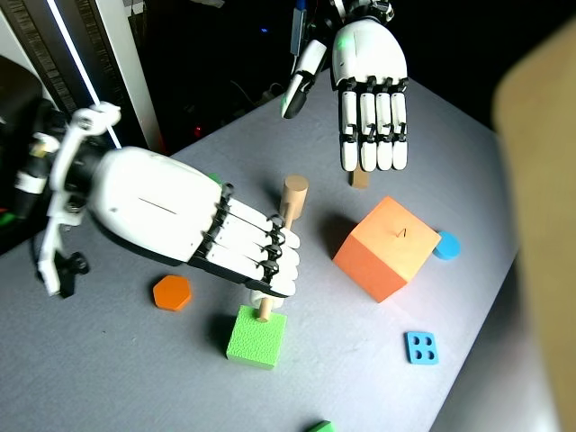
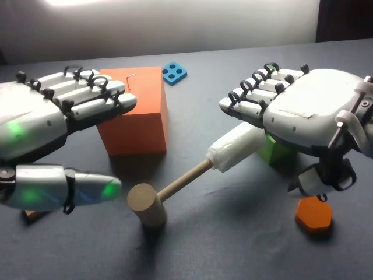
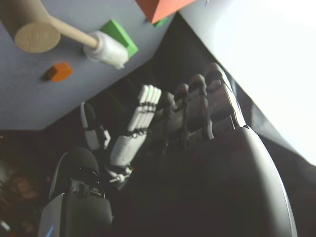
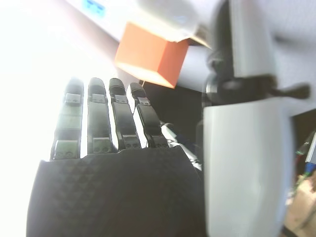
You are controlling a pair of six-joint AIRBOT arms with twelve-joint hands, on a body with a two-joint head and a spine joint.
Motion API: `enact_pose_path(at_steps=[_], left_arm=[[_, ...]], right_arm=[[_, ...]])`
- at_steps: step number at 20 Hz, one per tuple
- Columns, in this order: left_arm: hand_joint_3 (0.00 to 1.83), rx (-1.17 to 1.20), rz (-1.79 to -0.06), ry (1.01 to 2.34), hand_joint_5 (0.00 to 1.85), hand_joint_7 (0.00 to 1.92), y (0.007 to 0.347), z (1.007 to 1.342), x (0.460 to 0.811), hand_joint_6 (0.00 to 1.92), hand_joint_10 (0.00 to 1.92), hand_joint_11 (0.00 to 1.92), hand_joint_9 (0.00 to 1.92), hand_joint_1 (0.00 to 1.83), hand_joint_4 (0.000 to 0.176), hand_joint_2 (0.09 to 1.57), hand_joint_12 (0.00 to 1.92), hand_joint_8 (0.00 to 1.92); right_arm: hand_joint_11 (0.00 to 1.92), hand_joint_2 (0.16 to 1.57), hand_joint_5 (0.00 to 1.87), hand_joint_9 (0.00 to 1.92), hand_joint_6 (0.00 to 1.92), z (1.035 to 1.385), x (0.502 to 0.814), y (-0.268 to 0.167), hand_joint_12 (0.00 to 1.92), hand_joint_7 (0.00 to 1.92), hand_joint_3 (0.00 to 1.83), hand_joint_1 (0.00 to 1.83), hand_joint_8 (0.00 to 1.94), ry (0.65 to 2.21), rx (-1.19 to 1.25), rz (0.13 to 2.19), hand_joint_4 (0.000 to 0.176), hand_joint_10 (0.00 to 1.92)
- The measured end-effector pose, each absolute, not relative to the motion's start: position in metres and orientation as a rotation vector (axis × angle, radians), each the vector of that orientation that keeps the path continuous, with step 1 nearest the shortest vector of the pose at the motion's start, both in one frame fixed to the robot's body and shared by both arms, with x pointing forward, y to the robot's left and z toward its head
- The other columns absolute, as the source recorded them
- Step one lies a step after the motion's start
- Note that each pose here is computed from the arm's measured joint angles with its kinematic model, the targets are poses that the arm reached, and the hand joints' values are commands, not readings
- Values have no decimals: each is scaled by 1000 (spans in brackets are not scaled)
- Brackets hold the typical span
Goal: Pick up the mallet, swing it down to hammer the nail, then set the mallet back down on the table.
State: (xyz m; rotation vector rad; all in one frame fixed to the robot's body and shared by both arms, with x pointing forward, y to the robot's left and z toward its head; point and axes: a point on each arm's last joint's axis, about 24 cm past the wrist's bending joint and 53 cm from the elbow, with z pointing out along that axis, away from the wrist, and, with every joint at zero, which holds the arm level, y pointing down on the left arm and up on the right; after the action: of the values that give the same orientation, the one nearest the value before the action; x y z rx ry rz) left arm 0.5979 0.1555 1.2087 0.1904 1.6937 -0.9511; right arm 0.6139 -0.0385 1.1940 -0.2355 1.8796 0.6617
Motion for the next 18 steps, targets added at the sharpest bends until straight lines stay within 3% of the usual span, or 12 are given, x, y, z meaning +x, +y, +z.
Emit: enact_pose_path(at_steps=[6,12,18], left_arm=[[2,207,-966,1693,42,0,161,1192,602,0,0,0,0,0,0,1194,35,0],[1,197,-1022,1682,45,3,151,1175,606,4,0,0,0,0,0,1193,5,1],[1,180,-1003,1662,109,82,155,1173,618,2,2,24,45,0,0,1203,11,2]], right_arm=[[0,848,0,0,0,1170,631,-22,0,0,0,1188,0,1998,-171,686,0,0],[0,920,0,0,0,1169,647,-4,0,0,17,1272,0,1997,-172,697,0,0],[0,939,0,0,0,1161,660,9,0,0,18,1237,0,2015,-151,707,0,0]])
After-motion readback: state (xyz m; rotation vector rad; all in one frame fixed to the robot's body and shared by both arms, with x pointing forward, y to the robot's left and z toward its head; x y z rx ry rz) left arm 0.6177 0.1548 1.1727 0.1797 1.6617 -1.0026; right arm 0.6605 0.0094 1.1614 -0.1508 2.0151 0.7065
